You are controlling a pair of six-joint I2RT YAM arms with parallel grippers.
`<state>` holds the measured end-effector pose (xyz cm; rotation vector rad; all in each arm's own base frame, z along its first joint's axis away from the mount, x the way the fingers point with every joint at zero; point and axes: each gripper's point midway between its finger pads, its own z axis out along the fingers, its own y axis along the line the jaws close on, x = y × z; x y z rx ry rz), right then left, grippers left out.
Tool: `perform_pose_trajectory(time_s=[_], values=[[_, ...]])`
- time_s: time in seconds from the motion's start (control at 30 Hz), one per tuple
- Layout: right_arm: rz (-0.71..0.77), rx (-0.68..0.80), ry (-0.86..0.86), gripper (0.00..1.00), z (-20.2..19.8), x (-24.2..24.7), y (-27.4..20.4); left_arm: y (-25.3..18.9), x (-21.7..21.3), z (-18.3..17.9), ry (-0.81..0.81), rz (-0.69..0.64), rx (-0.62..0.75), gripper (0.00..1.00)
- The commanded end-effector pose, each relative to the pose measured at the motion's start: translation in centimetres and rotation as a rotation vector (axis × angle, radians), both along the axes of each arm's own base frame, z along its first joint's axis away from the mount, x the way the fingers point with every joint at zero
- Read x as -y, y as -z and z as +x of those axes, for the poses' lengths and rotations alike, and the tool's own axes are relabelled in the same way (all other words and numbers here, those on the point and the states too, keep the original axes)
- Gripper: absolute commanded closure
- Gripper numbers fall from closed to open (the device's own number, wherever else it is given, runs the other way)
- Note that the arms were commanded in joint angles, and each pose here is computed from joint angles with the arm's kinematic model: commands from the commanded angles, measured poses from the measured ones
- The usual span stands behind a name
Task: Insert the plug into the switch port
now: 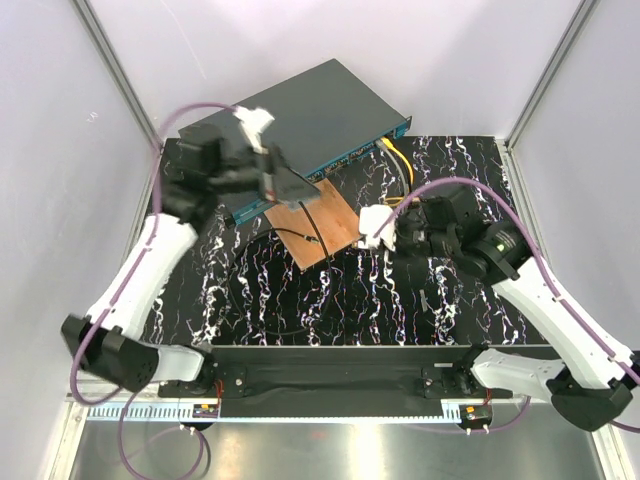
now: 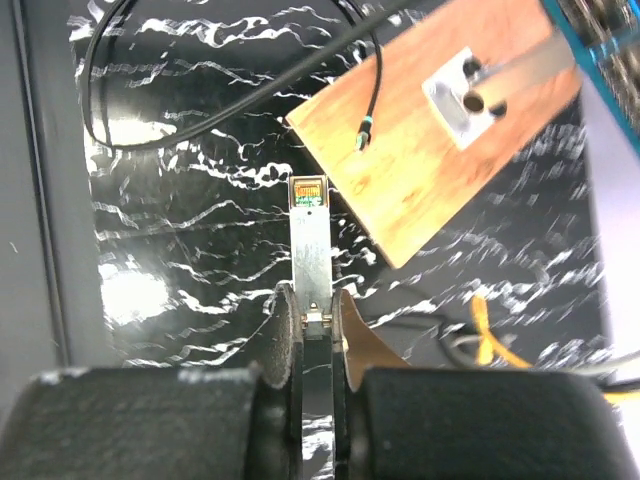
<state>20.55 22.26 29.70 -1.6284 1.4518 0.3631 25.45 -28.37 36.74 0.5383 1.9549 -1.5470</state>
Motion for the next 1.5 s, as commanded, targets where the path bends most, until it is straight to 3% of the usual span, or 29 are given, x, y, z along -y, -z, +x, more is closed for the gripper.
perform_pose_trajectory(time_s=[0.0,0.03,0.13,0.23,0.33,0.43,0.63,0.8,1.2,1.47], values=[[0.131,-0.103,0.185,1.00,1.6,-1.2,-2.4,-6.5,-5.6,1.3,-0.183,-0.066,0.168,0.01],[0.142,-0.123,0.212,1.00,1.7,-1.2,-2.5,-7.1,-8.5,2.9,-0.280,-0.069,0.165,0.01],[0.186,-0.185,0.318,1.00,2.7,-1.4,-2.6,-8.5,-14.6,2.8,-0.464,-0.102,0.151,0.01],[0.240,-0.197,0.412,1.00,3.9,-1.1,-2.9,-6.9,-20.5,2.4,-0.682,-0.172,0.079,0.01],[0.240,-0.197,0.506,1.00,5.4,-0.5,-2.3,-3.2,-25.2,2.5,-0.853,-0.192,-0.006,0.01],[0.222,-0.187,0.593,1.00,7.1,0.0,-1.6,0.5,-27.0,2.6,-0.922,-0.198,-0.111,0.01],[0.225,-0.236,0.716,1.00,9.9,0.4,-0.9,3.9,-27.7,3.5,-0.980,-0.321,-0.174,0.01],[0.269,-0.273,0.783,1.00,11.6,0.8,-0.9,4.2,-28.0,4.9,-0.984,-0.377,-0.116,0.01],[0.309,-0.241,0.796,1.00,13.6,0.7,-2.5,3.8,-22.4,8.7,-0.810,-0.457,-0.080,0.02],[0.330,-0.274,0.840,1.00,15.1,0.2,-2.1,3.1,-21.1,9.5,-0.730,-0.504,-0.060,0.20]])
